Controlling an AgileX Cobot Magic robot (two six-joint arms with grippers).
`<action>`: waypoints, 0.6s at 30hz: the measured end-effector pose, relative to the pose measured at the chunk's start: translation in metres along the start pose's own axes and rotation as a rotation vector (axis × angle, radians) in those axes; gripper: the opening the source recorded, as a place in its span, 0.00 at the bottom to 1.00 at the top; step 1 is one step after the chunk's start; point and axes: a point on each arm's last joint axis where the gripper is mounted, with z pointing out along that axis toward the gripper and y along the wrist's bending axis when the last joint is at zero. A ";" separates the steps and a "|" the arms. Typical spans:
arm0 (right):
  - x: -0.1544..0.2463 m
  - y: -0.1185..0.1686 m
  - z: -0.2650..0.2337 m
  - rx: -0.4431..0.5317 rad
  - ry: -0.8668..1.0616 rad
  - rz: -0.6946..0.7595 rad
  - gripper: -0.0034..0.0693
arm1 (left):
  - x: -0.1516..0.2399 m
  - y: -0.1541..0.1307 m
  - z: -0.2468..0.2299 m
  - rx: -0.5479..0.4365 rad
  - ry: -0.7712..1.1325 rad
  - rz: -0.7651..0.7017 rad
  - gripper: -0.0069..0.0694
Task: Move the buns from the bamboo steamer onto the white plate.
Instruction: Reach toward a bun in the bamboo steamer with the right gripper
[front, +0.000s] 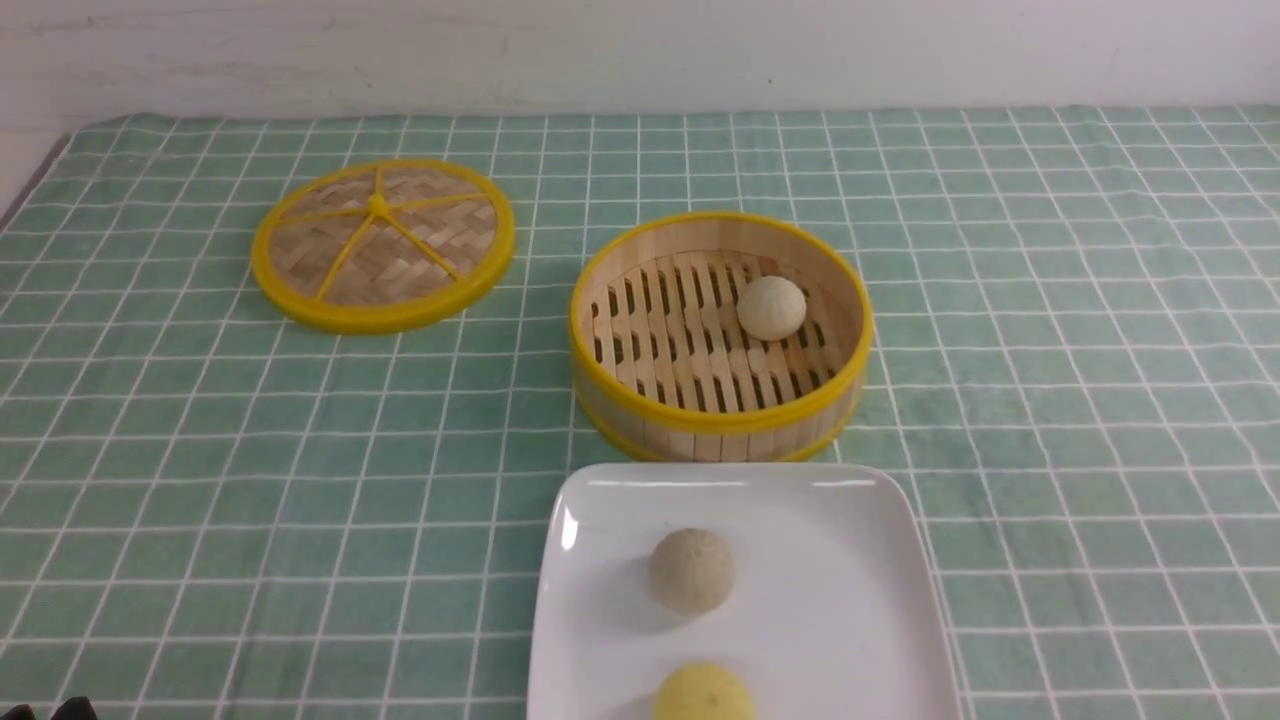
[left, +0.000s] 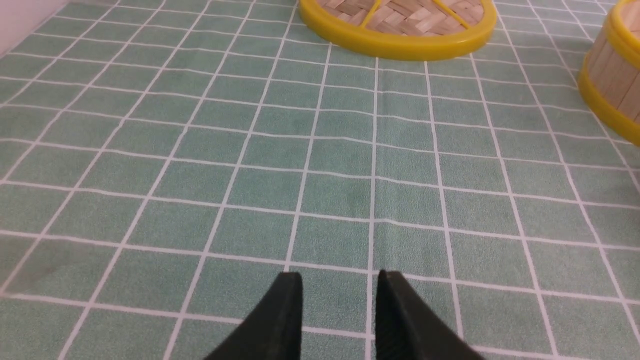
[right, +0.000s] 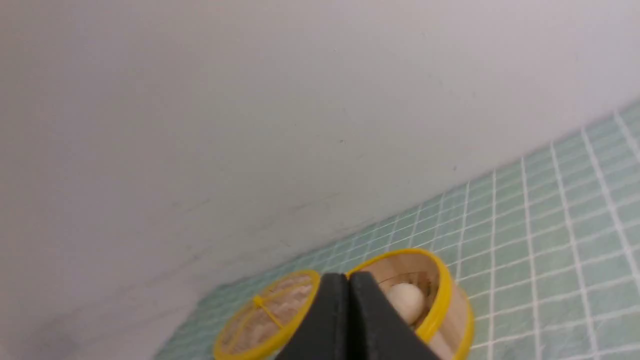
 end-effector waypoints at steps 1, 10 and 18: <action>-0.003 0.003 0.008 0.007 0.065 -0.047 0.03 | 0.000 0.000 0.000 0.000 0.000 0.000 0.40; 0.028 -0.018 0.134 0.117 1.057 -0.124 0.04 | 0.000 0.000 0.000 0.000 0.000 0.000 0.40; 0.043 0.006 0.229 -0.058 1.215 -0.265 0.05 | 0.000 0.000 0.000 0.000 0.000 0.000 0.40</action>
